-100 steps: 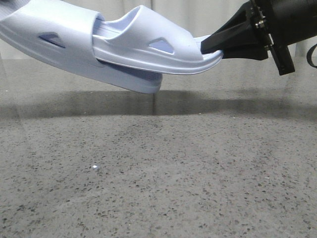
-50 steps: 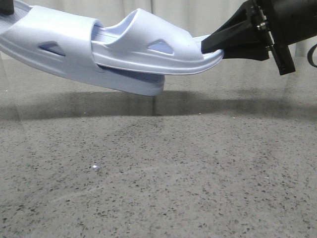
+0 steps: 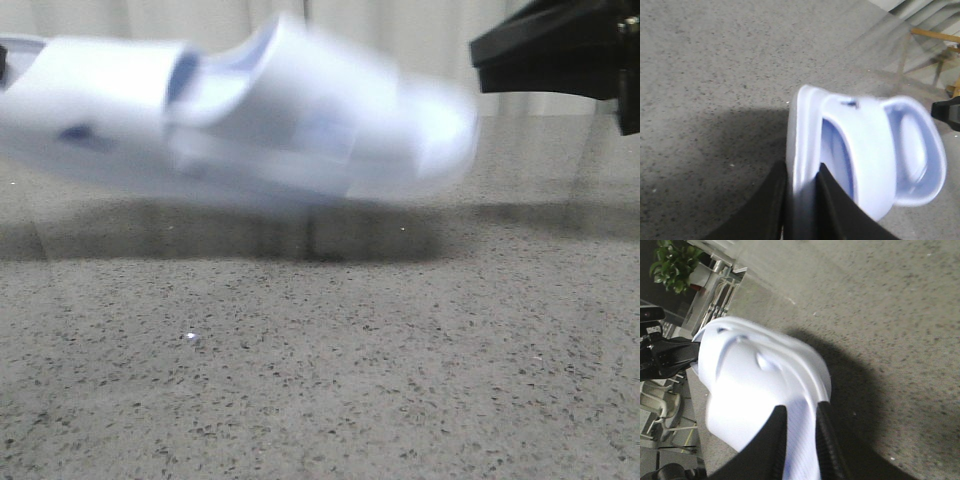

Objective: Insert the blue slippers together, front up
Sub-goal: 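Lower the stacked slippers onto the table and open both grippers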

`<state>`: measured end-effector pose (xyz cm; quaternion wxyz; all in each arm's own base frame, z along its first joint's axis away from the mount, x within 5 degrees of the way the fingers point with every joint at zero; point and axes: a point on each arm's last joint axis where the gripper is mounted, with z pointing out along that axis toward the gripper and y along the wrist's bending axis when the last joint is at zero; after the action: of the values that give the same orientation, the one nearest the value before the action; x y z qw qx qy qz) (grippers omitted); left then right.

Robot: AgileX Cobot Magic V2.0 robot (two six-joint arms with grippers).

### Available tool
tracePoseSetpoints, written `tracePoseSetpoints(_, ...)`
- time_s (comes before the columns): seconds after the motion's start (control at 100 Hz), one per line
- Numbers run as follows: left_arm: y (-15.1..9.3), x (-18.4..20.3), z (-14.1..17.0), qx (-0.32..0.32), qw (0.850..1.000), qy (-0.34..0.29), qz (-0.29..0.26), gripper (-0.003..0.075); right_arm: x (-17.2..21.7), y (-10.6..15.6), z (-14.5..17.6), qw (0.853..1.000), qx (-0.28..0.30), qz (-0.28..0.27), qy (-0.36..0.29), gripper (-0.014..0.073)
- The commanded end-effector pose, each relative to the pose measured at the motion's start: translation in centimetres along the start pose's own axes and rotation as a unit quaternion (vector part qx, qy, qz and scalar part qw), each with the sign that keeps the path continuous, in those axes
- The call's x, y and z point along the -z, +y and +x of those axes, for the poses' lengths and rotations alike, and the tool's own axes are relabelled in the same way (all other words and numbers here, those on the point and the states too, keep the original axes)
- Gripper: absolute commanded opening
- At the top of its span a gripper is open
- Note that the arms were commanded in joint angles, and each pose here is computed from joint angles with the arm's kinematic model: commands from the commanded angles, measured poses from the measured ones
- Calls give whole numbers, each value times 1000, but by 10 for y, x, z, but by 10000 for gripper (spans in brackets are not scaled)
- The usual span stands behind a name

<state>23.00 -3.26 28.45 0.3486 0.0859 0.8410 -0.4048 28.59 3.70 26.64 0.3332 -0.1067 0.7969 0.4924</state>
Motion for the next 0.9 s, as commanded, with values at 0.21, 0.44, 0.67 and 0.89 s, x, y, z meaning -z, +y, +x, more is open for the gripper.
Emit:
tracePoseSetpoints(0.21,-3,5,-10,-19,999,-25,-18,200,24,6,-13,999,17,-3,-33,102)
tracePoseSetpoints(0.44,0,5,-8,-31,999,-15,-36,226,26,3,-15,999,16,12,-41,102)
tracePoseSetpoints(0.67,3,7,-13,-54,997,-28,-57,334,26,3,-15,999,17,17,-41,102)
tracePoseSetpoints(0.89,-9,16,-36,-99,992,-50,-59,334,34,6,-18,997,36,38,-58,101)
